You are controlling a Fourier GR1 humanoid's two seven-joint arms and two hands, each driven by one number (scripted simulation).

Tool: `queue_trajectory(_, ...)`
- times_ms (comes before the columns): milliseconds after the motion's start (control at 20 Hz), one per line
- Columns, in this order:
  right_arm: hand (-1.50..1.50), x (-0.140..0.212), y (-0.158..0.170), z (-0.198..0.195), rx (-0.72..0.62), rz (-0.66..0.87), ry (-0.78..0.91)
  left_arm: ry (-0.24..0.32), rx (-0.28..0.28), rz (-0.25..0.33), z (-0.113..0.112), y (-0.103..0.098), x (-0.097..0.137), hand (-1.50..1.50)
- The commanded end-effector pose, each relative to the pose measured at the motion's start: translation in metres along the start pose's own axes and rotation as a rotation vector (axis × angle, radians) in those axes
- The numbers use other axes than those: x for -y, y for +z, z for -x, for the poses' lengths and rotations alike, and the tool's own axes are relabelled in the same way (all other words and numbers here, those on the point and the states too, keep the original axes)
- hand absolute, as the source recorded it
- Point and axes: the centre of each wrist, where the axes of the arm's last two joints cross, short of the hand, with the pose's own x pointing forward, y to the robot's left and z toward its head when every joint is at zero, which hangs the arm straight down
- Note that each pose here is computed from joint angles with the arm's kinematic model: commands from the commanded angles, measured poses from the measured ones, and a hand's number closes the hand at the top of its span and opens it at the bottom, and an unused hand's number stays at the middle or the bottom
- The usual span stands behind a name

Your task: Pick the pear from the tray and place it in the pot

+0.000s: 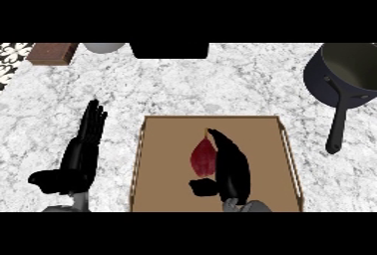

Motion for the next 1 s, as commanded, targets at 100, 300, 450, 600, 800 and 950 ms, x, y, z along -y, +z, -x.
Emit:
queue_trajectory(100,1.50,0.009,-0.015,0.003,0.069,0.169,0.036,-0.011,0.004,-0.008,-0.010,-0.013,-0.009,0.00)
queue_trajectory(300,1.50,-0.016,-0.014,-0.012,0.081,0.180,0.038,0.000,-0.003,-0.002,0.010,0.012,-0.016,0.00)
queue_trajectory(450,1.50,-0.012,-0.020,0.008,0.079,0.167,0.073,-0.004,0.004,-0.002,0.003,0.010,-0.016,0.00)
queue_trajectory(600,1.50,-0.001,-0.012,-0.017,0.102,0.246,0.073,0.000,-0.002,0.004,0.002,0.003,-0.013,0.00)
queue_trajectory(800,1.50,0.031,-0.074,-0.027,-0.071,0.322,0.138,0.010,0.005,0.012,0.009,0.007,-0.001,0.00)
queue_trajectory(950,1.50,0.067,-0.119,-0.025,-0.279,0.355,0.222,0.012,0.029,0.055,0.003,0.002,0.008,0.00)
